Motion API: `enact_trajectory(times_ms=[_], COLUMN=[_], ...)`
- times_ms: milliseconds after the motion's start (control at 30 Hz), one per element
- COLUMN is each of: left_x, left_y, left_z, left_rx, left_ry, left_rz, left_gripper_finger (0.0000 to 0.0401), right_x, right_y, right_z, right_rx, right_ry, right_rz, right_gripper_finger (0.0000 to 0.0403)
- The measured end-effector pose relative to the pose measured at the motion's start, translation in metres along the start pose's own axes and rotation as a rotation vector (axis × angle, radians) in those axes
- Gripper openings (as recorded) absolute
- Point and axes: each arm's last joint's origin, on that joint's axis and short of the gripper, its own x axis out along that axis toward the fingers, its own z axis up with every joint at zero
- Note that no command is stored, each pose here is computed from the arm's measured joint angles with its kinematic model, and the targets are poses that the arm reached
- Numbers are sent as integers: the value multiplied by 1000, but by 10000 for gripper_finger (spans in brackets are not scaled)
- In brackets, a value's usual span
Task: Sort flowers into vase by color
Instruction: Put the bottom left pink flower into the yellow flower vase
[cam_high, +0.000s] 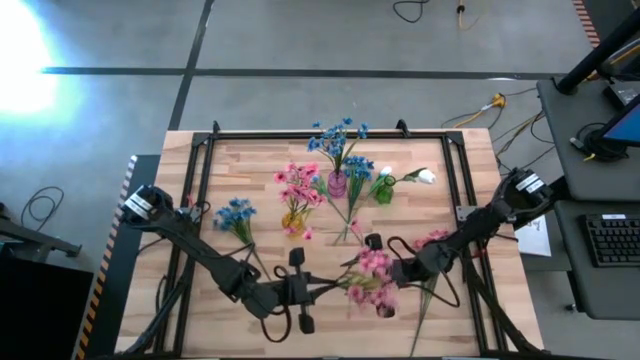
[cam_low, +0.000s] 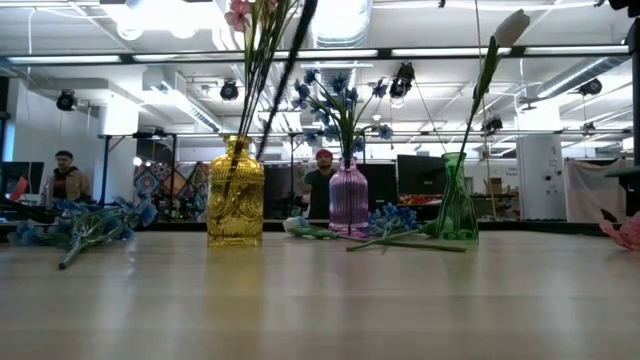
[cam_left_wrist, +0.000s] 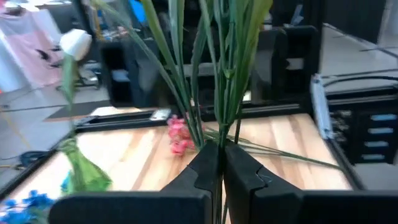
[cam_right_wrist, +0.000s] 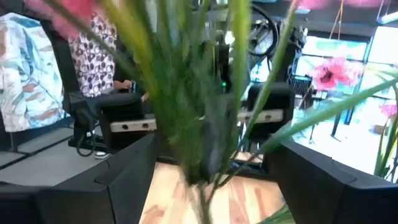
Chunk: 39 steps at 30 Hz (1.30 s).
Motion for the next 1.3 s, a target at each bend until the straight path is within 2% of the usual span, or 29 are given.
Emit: enact_trajectory(times_ms=[333, 567, 733, 900, 1100, 1300], left_x=[-1, 3, 3, 4, 4, 0], left_y=[4, 8, 8, 8, 8, 9], left_z=[6, 1, 1, 0, -1, 1], left_rx=[3, 31, 63, 78, 44, 21], left_ry=[-16, -2, -1, 5, 7, 21], left_rz=[74, 92, 87, 87, 94, 88], left_gripper_finger=[0, 0, 0, 0, 3, 57], right_x=[2, 12, 19, 21, 21, 21], right_y=[-5, -8, -13, -14, -14, -14], right_z=[-3, 3, 0, 0, 0, 0], right_rx=[49, 75, 86, 104, 115, 116], right_ry=[8, -11, -3, -5, -9, -7], right_rz=[-17, -43, -89, -95, -94, -94], right_gripper_finger=[274, 268, 248, 194, 97, 20])
